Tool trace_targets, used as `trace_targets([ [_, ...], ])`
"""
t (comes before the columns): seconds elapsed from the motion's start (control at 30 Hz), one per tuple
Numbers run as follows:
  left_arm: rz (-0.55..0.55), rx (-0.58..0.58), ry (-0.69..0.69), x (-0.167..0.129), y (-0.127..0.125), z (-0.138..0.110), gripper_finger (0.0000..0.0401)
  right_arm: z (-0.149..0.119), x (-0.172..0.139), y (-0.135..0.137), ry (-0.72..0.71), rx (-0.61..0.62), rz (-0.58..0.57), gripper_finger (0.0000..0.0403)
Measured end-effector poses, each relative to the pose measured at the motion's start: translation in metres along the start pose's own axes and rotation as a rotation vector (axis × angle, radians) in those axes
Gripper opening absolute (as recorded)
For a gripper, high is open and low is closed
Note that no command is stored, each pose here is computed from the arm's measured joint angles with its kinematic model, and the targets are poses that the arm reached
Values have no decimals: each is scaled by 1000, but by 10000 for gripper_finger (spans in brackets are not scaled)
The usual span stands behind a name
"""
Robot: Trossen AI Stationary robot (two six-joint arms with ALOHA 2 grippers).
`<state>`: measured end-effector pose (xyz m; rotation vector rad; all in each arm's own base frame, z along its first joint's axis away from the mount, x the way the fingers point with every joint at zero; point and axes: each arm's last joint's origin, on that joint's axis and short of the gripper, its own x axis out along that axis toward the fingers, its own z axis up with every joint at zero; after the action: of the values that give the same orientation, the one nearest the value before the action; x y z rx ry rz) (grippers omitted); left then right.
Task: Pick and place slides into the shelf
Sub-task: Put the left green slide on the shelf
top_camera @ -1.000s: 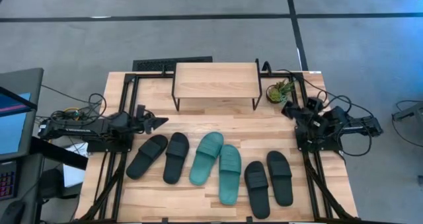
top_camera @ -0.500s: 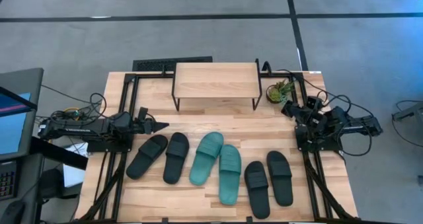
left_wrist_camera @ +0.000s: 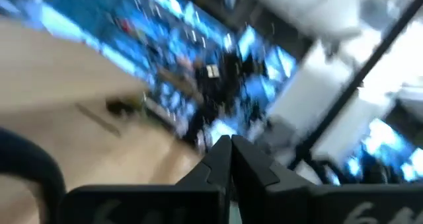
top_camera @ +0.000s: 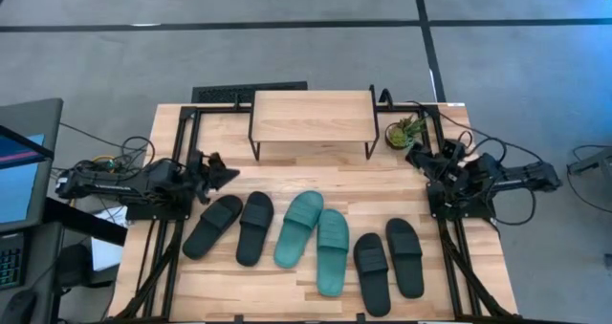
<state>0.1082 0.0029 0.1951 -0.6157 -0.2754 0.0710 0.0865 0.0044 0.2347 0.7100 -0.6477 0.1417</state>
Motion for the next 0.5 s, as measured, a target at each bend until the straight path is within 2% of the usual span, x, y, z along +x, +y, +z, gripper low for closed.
trace_targets([
  [0.1,1,-162,-81,0,-2,6,0,3,10,7,11,-8,21,122],
  [0.2,-159,-216,9,1,-10,5,0,5,24,16,52,-13,41,122],
  [0.27,-222,-254,70,3,-14,1,0,4,34,20,83,-32,42,122],
  [0.33,-218,-259,103,6,-18,-3,0,2,44,24,108,-65,39,122],
  [0.5,-192,-124,138,24,-40,0,0,-3,66,31,157,-170,37,122],
])
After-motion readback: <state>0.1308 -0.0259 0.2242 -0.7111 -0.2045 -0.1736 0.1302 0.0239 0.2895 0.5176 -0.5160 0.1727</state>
